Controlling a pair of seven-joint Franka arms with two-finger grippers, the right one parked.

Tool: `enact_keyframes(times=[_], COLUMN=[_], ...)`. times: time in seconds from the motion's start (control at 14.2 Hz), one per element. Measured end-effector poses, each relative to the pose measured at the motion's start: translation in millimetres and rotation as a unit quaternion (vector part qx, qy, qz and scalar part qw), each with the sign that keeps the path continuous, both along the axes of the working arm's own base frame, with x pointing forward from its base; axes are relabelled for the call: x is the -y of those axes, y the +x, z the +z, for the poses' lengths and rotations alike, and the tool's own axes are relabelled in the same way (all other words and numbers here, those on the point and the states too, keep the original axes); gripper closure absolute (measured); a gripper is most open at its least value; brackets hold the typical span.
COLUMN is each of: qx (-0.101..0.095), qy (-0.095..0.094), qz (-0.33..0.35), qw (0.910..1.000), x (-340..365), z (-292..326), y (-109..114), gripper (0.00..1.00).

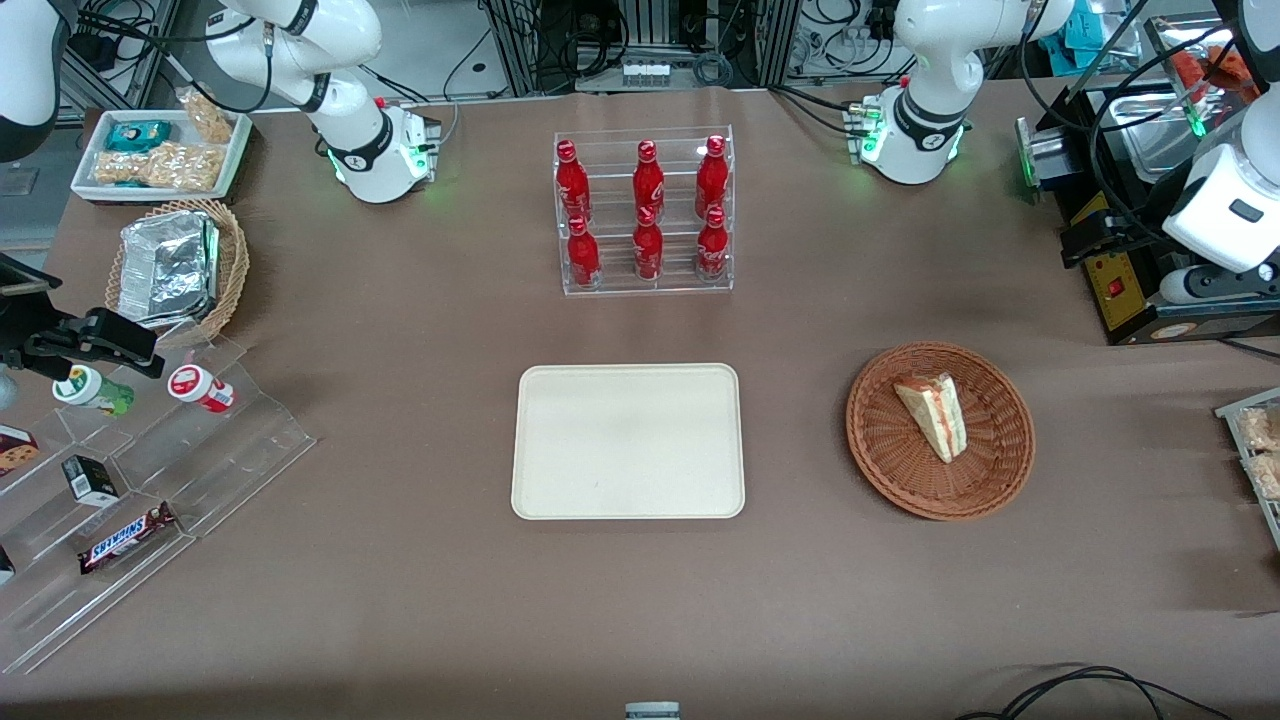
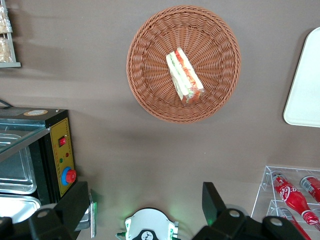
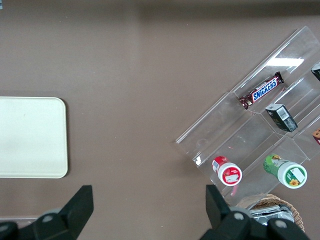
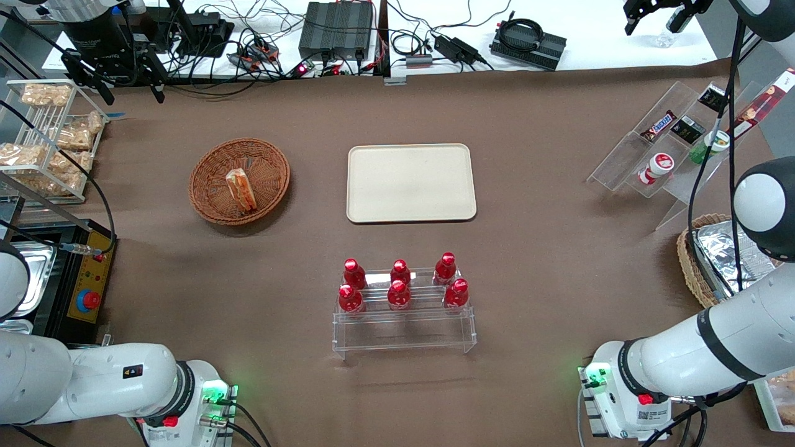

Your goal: Place sandwich from basket to tray

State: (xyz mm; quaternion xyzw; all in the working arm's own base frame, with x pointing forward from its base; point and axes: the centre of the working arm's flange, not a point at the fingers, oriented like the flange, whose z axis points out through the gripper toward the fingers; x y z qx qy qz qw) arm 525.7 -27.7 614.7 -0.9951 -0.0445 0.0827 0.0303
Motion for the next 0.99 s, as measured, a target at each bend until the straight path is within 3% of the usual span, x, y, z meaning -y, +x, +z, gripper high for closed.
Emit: enact_keyframes(times=[0.99], qx=[-0.007], qy=[0.000], qz=[-0.016], qw=[0.9999], x=[15.7], z=[-5.9], y=[0.1], gripper=[0.00])
